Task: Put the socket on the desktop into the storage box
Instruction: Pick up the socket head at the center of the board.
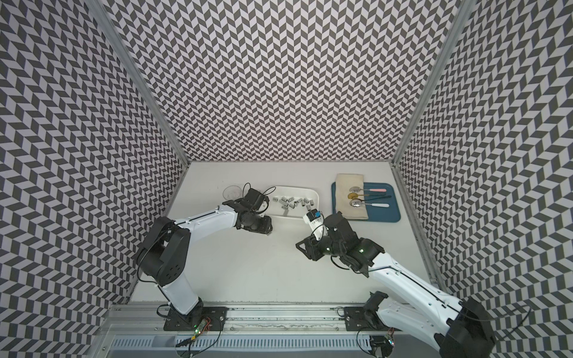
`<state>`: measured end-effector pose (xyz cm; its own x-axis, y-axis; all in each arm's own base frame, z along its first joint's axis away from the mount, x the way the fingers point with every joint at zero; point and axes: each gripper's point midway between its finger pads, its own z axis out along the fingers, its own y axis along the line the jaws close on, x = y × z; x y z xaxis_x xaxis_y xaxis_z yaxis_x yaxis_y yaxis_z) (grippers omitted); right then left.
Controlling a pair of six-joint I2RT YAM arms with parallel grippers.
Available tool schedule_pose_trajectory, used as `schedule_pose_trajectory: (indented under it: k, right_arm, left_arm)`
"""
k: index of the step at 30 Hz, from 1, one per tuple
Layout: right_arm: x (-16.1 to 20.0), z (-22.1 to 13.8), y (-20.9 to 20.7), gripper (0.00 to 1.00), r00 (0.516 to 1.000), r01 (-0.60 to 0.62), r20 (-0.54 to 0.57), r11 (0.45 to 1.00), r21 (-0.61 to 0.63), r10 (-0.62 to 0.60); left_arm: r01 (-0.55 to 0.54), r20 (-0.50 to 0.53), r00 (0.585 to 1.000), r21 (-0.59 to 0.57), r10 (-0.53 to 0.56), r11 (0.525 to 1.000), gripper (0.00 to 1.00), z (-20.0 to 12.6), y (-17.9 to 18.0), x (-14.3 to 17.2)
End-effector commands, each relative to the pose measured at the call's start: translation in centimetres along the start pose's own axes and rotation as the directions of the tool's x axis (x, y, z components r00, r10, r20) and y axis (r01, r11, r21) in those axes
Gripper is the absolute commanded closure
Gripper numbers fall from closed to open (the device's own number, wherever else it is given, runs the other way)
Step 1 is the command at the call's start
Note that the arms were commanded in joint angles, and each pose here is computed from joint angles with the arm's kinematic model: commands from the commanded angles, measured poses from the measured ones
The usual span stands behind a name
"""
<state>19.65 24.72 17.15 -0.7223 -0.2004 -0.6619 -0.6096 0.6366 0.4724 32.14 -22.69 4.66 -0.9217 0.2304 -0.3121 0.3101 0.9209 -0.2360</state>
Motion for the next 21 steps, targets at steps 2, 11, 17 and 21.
schedule_pose_trajectory:
  k: [2,11,17,21]
  right_arm:
    - [-0.5,-0.4,0.7,0.56,0.999,0.011,0.032,1.0,-0.025,-0.01]
    - [-0.5,-0.2,0.5,0.55,1.0,0.009,0.029,1.0,-0.017,-0.008]
    - [-0.6,-0.2,0.4,0.55,1.0,0.007,0.03,1.0,-0.01,-0.007]
    - [-0.5,-0.1,0.4,0.55,1.0,0.008,0.029,1.0,-0.009,-0.008]
  left_arm:
    - [-0.04,-0.015,0.999,-0.047,0.039,0.998,0.56,0.5,-0.2,-0.2]
    - [-0.065,-0.046,0.997,-0.085,0.061,0.994,0.62,1.4,-0.2,0.6]
    - [-0.077,-0.058,0.996,-0.11,0.071,0.991,0.69,1.7,-0.3,0.9]
    - [-0.077,-0.063,0.996,-0.125,0.069,0.989,0.71,1.8,-0.2,1.1]
